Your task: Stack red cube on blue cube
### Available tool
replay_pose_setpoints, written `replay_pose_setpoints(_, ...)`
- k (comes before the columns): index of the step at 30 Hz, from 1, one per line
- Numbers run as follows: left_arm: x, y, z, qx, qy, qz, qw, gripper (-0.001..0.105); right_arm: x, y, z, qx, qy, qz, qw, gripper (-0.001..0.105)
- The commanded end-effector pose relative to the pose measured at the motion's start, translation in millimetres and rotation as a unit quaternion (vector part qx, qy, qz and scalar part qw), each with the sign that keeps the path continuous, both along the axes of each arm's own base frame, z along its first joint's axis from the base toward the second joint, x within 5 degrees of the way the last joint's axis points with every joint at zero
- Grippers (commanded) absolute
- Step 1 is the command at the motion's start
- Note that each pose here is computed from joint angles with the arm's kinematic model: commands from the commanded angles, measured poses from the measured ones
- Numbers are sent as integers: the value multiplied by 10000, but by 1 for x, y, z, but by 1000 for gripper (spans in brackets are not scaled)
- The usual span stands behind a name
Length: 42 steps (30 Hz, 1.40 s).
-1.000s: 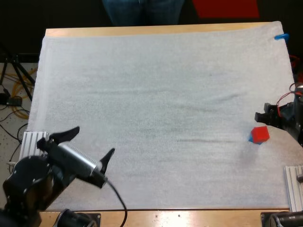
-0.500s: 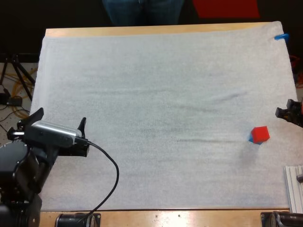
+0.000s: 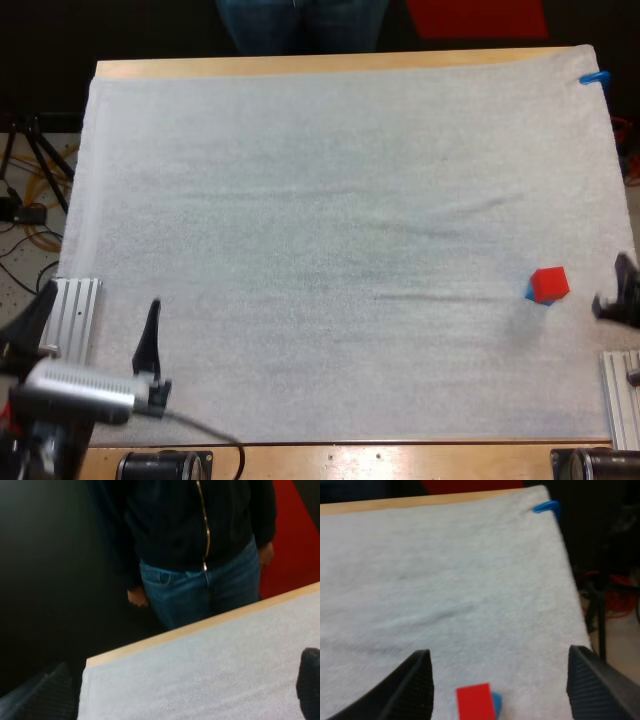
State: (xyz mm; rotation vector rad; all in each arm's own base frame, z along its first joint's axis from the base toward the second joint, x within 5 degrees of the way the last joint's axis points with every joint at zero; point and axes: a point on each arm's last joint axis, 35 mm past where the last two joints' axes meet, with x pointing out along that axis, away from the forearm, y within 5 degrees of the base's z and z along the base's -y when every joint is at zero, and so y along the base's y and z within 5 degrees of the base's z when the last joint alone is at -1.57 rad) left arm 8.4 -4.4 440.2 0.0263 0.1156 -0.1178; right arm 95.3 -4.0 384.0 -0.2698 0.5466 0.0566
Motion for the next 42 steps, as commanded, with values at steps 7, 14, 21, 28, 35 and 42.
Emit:
replay_pose_setpoints(7, -53, -1, -13, 3, -329, -9, 9995, 87, -58, 5, 9, -7, -680, 303, 9972, 56)
replay_pose_setpoints(14, -83, -2, -37, -19, 12, -160, 9999, 87, -95, 6, 4, -34, -1163, 303, 9928, 56)
replay_pose_setpoints(21, -93, -4, -55, -134, 941, -338, 9949, 87, -118, 7, -25, -21, -1101, 299, 9935, 56)
replay_pose_setpoints(28, -93, -4, -56, -171, 1021, -415, 9938, 87, -120, 8, -36, 19, -892, 402, 9952, 56)
replay_pose_setpoints(35, -82, -4, -58, -152, 916, -409, 9948, 87, -117, 8, -34, 11, -1083, 462, 9930, 56)
replay_pose_setpoints(42, -39, -3, -75, -189, 714, -402, 9965, 87, -98, 7, -39, -16, -1436, 463, 9885, 56)
